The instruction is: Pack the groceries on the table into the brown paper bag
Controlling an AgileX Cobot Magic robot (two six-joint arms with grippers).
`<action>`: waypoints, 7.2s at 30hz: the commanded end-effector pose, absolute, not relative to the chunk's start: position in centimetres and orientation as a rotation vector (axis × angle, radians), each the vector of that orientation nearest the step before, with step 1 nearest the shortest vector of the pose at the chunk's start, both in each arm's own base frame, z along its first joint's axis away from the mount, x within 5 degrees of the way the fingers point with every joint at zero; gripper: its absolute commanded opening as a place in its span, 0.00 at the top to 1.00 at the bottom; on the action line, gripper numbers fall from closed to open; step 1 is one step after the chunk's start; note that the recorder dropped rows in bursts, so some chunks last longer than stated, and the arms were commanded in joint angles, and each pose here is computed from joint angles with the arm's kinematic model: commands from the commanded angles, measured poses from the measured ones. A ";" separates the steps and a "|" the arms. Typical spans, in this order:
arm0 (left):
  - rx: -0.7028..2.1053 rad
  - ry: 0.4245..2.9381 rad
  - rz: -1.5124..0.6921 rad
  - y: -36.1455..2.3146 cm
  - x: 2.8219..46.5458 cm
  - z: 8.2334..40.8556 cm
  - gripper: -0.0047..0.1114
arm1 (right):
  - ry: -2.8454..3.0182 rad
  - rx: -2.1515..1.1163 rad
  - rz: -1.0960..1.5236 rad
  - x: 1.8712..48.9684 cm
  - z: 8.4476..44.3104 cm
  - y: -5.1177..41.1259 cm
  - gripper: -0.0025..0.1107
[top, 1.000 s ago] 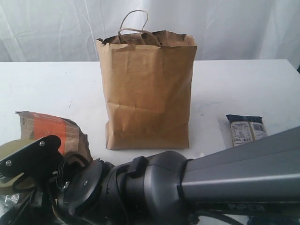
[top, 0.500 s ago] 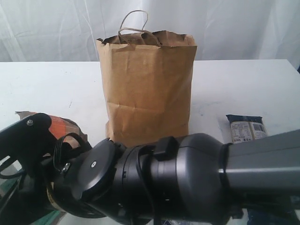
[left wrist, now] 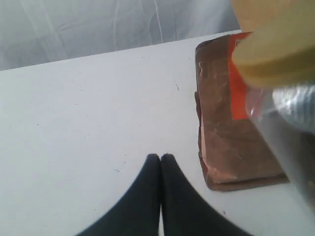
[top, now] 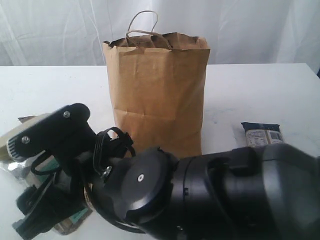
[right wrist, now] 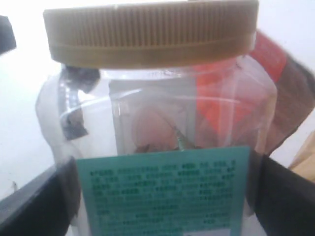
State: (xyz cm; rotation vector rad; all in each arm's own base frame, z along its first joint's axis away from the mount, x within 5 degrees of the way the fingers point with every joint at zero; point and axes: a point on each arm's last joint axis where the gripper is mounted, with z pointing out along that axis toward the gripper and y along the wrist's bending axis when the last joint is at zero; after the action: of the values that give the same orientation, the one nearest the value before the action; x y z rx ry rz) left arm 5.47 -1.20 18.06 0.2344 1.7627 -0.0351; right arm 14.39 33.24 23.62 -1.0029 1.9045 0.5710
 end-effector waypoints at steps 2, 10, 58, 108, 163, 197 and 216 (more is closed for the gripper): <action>0.319 1.902 -0.045 -1.5 5.0 16.7 0.96 | 1.791 -0.935 0.636 13.9 28.4 31.6 0.98; 0.322 1.901 -0.038 -1.5 5.0 16.7 0.96 | 1.532 -0.789 0.564 13.5 36.8 27.2 0.98; 0.201 1.893 -0.174 -1.8 5.0 16.9 0.96 | 1.542 -0.589 0.449 34.4 37.3 18.0 0.98; 0.206 1.893 -0.168 -1.8 5.0 16.9 0.96 | 1.788 -0.537 0.605 36.0 30.2 19.3 0.33; 0.172 1.817 -0.147 -1.5 5.3 17.6 0.96 | 1.832 -0.654 0.793 32.0 33.9 19.2 0.21; 0.009 1.506 -0.085 -0.3 5.7 20.5 0.96 | 1.601 0.214 -0.365 27.3 44.0 5.4 0.98; -0.010 1.612 -0.169 -0.7 5.7 19.5 0.96 | 1.862 -0.182 -0.451 22.0 36.0 3.0 0.98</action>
State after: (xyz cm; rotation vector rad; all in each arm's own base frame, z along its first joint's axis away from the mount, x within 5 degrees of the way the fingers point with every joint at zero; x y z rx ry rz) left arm 5.72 -0.70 19.59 -0.0150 1.6102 -0.1663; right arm 22.98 3.55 36.85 -0.2862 1.8953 -0.6450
